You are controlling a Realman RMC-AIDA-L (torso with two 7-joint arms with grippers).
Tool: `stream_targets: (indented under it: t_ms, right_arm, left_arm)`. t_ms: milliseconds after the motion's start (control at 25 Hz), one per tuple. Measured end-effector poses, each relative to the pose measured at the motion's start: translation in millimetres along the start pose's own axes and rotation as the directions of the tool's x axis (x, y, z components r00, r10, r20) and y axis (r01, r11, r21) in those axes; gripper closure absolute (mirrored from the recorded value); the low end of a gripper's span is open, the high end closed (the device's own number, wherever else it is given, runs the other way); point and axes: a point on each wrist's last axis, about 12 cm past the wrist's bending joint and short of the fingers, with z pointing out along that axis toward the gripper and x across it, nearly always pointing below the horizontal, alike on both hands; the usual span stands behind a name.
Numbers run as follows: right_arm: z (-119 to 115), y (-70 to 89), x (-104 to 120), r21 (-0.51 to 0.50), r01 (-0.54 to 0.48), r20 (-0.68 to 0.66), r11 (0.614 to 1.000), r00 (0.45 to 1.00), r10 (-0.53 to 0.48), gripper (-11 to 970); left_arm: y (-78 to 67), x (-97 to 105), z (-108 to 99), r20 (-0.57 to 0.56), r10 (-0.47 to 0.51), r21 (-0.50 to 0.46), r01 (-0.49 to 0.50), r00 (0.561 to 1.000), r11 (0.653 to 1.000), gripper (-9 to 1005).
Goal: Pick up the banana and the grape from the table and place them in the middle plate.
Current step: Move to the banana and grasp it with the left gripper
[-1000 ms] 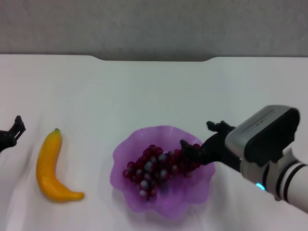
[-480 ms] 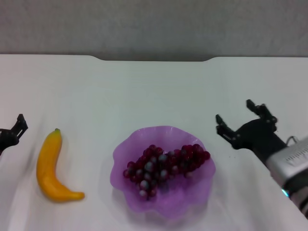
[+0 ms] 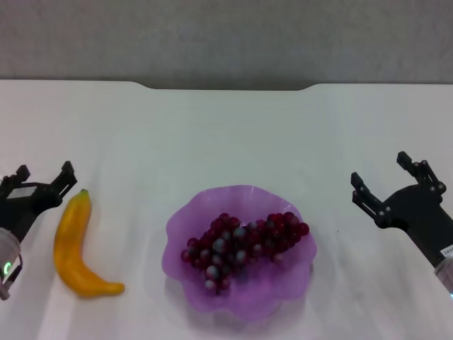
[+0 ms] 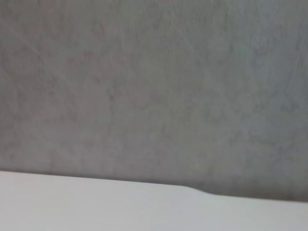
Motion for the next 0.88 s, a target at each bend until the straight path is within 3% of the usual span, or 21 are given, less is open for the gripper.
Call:
stream_targets:
  t_ms: [200, 240, 320, 520, 680, 720, 880]
  right_arm:
    - [-4.5, -4.3, 4.8, 0.003, 0.016, -0.012, 1.0, 1.0, -0.016, 75]
    - [-4.3, -5.9, 6.3, 0.007, 0.016, -0.023, 1.0, 1.0, -0.016, 75]
    - [-3.8, -8.1, 9.8, 0.008, 0.017, -0.051, 1.0, 0.999, -0.017, 75]
    - [-5.2, -11.6, 13.6, 0.013, 0.017, -0.075, 1.0, 0.997, -0.016, 75]
    - [-5.0, -11.9, 13.6, 0.014, 0.018, -0.076, 1.0, 0.997, -0.016, 75]
    - [-4.8, -11.9, 13.8, 0.013, 0.018, -0.078, 1.0, 0.997, -0.017, 75]
    - [-1.8, -10.6, 14.8, 0.005, 0.017, -0.096, 1.0, 0.995, -0.017, 75]
  left_arm:
    - [-8.3, -5.7, 1.8, -0.006, -0.038, 0.025, 0.038, 0.999, 0.999, 165]
    - [-17.1, -10.9, 4.0, -0.017, -0.039, 0.046, 0.04, 0.999, 0.998, 165]
    - [-21.5, -15.3, 6.2, -0.039, -0.038, 0.048, 0.04, 0.999, 0.998, 166]
    - [-28.5, -40.3, 11.7, -0.173, 0.044, 0.004, -0.044, 0.984, 0.999, 167]
    - [-34.8, -61.6, 10.9, -0.276, 0.064, 0.004, -0.065, 0.959, 0.998, 168]
    - [-34.7, -69.7, 11.7, -0.349, 0.07, 0.0, -0.075, 0.935, 0.997, 168]
    - [-34.5, -75.7, 13.1, -0.446, 0.097, 0.006, -0.105, 0.89, 0.994, 169]
